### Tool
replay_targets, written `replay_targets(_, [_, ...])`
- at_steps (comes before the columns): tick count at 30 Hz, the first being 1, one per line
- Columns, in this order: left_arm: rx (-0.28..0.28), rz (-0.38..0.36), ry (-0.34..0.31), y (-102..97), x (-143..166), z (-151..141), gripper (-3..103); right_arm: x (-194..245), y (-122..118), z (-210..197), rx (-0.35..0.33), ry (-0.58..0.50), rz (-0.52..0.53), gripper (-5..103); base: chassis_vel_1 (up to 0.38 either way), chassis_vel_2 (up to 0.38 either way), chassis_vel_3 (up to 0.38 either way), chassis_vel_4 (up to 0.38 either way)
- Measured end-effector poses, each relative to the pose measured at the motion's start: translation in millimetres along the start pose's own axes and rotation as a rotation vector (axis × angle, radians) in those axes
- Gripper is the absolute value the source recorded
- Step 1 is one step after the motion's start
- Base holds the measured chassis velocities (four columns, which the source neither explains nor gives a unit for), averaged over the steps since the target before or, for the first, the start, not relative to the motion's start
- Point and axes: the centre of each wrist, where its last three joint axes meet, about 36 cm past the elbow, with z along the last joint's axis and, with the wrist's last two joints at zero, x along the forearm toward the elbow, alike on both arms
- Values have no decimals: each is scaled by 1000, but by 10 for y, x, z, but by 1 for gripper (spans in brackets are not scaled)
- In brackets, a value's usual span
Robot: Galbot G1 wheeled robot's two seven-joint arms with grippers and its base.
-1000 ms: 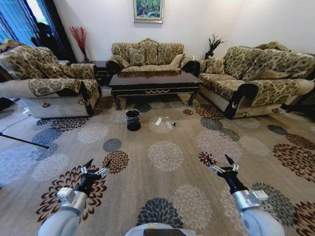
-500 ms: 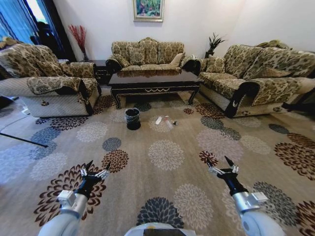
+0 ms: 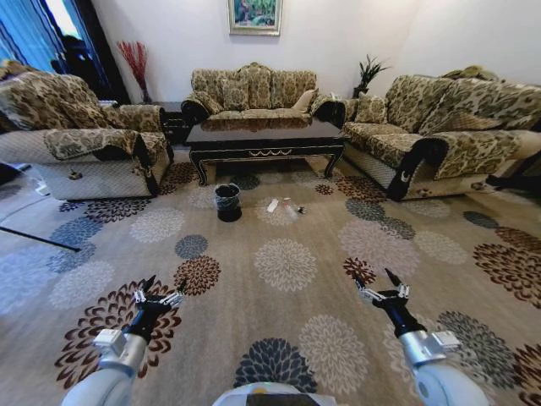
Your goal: Move to the front of the table and pick up the trash from the floor, then place it into the trash bin.
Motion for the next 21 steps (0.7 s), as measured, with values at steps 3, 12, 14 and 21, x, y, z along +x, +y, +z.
replay_targets(3, [-2,0,3,0,7,2,100,3,4,4,-1,0,3,100,0,0,0,0])
replay_targets(12, [0,-3,1,-7,22,-6,100,13,12,-2,-1,0,1,100,0,0,0,0])
replay_targets(14, [2,-4,-3,-20,27,-17,100,11,13,-2,-2,-1,1,100,0,0,0,0])
replay_targets(21, [14,-11,-13,-45,24,-58,100,4,29,4,-5,-2,-1,100,0,0,0,0])
